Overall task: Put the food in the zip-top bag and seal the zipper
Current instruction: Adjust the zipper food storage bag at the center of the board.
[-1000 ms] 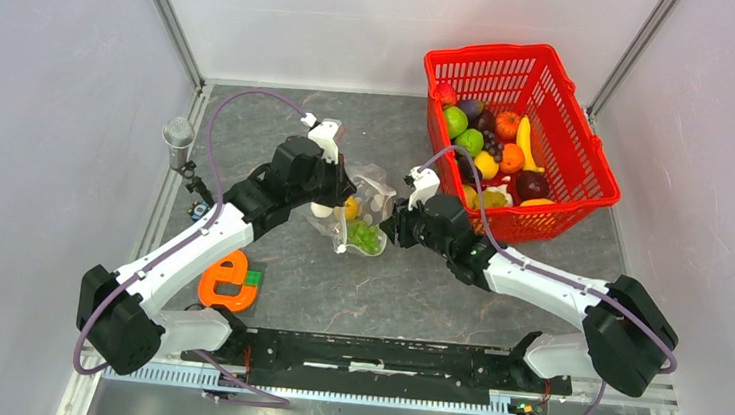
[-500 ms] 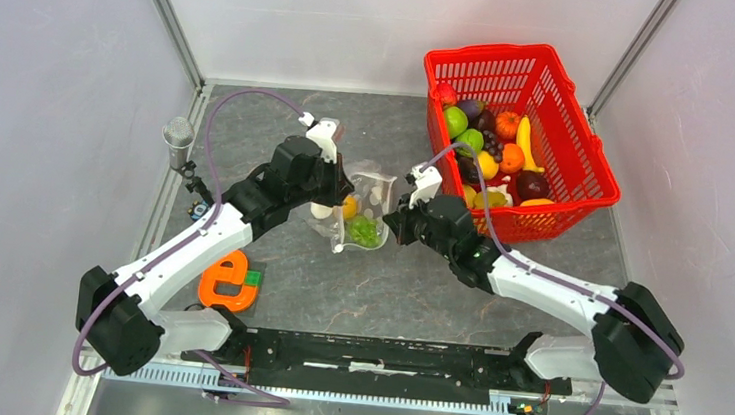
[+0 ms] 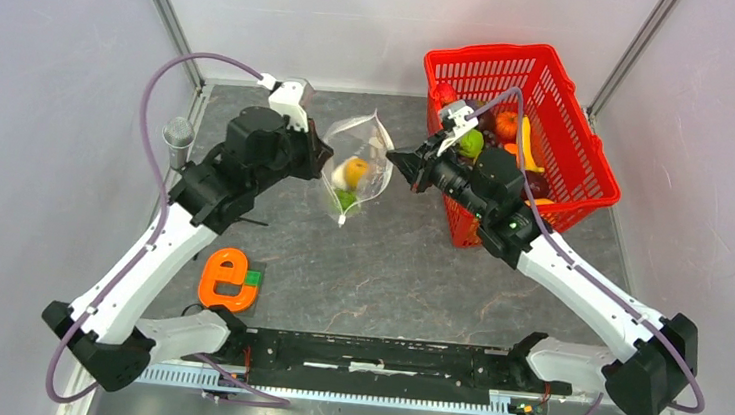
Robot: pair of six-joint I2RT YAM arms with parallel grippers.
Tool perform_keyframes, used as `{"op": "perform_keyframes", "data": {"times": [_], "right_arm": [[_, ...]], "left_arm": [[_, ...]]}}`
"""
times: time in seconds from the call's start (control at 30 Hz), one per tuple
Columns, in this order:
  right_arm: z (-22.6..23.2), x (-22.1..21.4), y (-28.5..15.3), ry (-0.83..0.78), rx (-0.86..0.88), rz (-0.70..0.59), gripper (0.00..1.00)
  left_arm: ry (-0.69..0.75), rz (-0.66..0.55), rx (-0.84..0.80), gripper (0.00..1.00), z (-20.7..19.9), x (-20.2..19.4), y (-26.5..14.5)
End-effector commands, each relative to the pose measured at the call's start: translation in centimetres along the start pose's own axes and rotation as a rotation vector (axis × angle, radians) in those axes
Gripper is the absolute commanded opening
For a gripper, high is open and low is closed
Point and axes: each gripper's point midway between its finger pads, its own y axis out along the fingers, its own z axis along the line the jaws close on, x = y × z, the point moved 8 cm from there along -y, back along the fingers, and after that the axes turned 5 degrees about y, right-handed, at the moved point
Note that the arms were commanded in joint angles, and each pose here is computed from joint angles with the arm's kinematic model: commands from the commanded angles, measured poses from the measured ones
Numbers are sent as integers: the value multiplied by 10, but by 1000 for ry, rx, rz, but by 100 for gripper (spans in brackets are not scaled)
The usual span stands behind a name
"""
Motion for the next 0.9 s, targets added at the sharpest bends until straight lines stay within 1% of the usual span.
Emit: {"op": "perform_keyframes", "data": {"times": [0.0, 0.1, 0.17, 0.23, 0.33, 0.4, 0.47, 0.53, 0.57, 0.67, 0.7, 0.73, 0.77, 0.87], "right_arm": [[0, 5, 7, -4, 81, -2, 0], [-6, -5, 13, 8, 125, 58, 0], [-17, -21, 18, 16, 74, 106, 1], [-33, -40, 23, 32, 7, 167, 2], [-57, -74, 32, 44, -67, 286, 4], [-68, -88, 39, 29, -111, 353, 4], [-73, -93, 44, 18, -124, 403, 5], [-70, -87, 46, 4, -97, 385, 9], [-69, -81, 45, -11, -91, 362, 12], [-63, -61, 40, -58, -86, 295, 37], [-61, -54, 37, -69, -86, 277, 48], [-57, -46, 34, -82, -75, 251, 56], [-53, -36, 31, -95, -64, 218, 60], [-45, -8, 14, -146, -84, 120, 65]], "left_arm": [[43, -88, -16, 2, 1, 23, -35], [27, -94, -41, 2, -2, 23, -40], [26, -61, -81, 2, -6, 19, -34], [21, 3, -92, 2, -8, 9, -20], [-8, 109, -57, 2, -4, -19, 9], [-38, 149, -43, 2, -2, -37, 26], [-59, 168, -44, 2, -1, -50, 39], [-68, 173, -41, 2, -1, -56, 47], [-67, 173, -42, 2, -1, -57, 50], [-54, 154, -26, 2, 1, -57, 57], [-50, 152, -26, 2, 2, -57, 59], [-48, 149, -28, 2, 2, -56, 60], [-48, 148, -33, 2, 1, -56, 62], [-53, 152, -65, 2, -2, -57, 63]]}}
